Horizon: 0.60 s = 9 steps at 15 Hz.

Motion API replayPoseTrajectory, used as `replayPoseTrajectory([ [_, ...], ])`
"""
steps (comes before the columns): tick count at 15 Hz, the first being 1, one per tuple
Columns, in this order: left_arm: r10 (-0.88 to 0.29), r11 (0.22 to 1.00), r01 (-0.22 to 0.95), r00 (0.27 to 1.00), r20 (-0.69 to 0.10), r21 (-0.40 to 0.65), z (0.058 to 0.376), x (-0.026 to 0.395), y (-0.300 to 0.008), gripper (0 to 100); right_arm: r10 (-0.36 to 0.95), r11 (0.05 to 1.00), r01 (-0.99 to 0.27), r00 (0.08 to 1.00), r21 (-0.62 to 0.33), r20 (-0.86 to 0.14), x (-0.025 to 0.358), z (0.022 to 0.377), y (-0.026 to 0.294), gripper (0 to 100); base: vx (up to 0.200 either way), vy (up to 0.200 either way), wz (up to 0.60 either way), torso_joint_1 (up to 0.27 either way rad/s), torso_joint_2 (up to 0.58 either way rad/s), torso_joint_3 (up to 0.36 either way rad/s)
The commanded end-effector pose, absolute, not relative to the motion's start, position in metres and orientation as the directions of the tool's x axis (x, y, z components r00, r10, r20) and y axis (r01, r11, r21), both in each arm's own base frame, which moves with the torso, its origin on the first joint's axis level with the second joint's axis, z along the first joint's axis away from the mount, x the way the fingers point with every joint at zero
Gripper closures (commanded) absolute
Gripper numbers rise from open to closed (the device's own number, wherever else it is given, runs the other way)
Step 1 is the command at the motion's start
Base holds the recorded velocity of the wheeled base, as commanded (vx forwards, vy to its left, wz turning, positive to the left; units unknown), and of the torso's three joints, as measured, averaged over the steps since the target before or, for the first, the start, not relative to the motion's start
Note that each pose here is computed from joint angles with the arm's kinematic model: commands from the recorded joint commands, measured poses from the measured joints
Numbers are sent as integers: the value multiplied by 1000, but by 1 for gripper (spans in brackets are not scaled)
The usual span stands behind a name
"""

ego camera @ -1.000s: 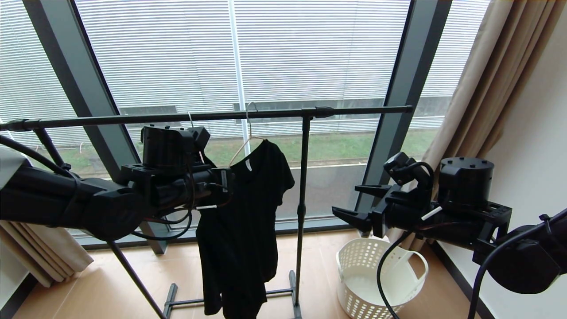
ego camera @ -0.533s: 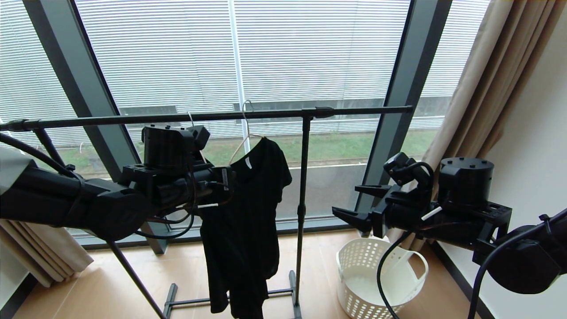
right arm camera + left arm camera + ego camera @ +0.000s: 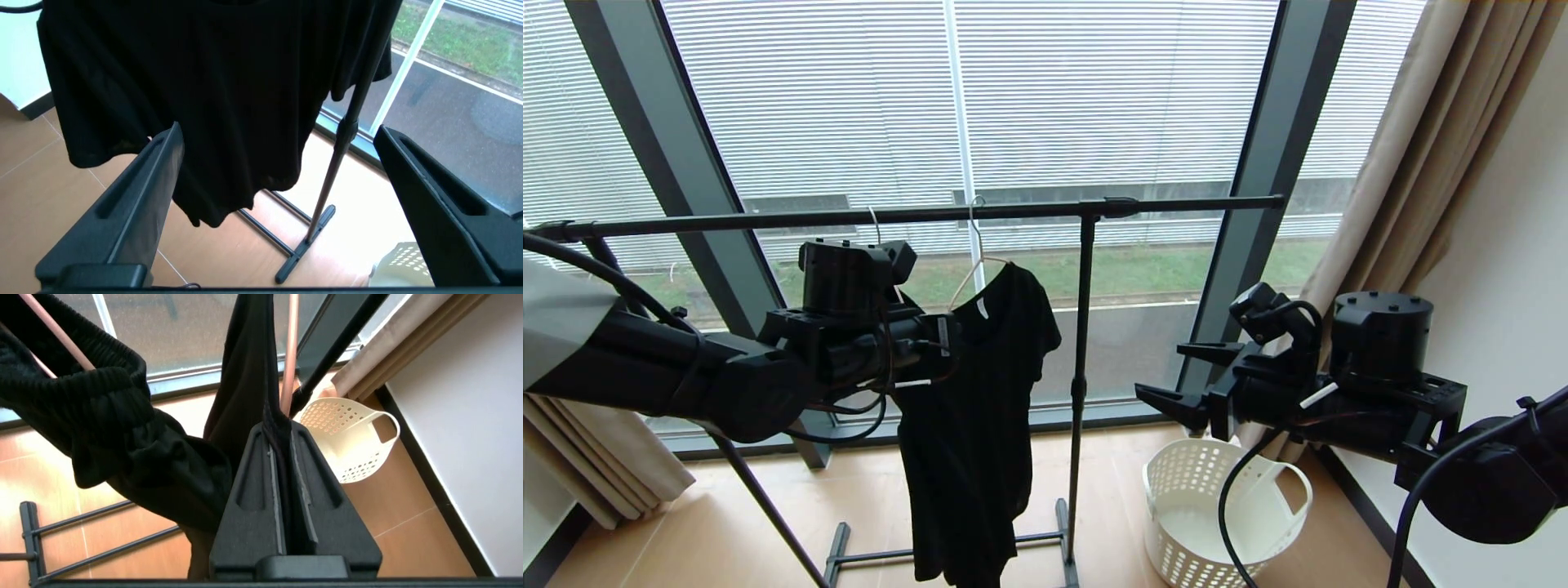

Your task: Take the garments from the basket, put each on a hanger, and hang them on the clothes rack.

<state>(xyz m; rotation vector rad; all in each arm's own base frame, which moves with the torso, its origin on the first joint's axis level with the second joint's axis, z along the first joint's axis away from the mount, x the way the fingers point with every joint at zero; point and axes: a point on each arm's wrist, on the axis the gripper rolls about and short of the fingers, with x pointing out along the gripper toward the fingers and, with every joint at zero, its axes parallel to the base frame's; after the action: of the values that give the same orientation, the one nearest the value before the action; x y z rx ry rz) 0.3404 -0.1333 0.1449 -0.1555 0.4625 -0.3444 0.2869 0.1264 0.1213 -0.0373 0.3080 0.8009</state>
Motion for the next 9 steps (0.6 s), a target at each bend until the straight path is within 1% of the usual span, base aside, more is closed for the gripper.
replayPoseTrajectory([
  [1,-358,931,288,836,-416,-224,142,343,-134,100,702,696,-714,653,79,-286,287,121,127,0,0,0,0,0,0,0],
  [9,-356,932,286,831,-427,-222,136,345,-135,100,701,695,-715,652,75,-288,287,120,126,0,0,0,0,0,0,0],
])
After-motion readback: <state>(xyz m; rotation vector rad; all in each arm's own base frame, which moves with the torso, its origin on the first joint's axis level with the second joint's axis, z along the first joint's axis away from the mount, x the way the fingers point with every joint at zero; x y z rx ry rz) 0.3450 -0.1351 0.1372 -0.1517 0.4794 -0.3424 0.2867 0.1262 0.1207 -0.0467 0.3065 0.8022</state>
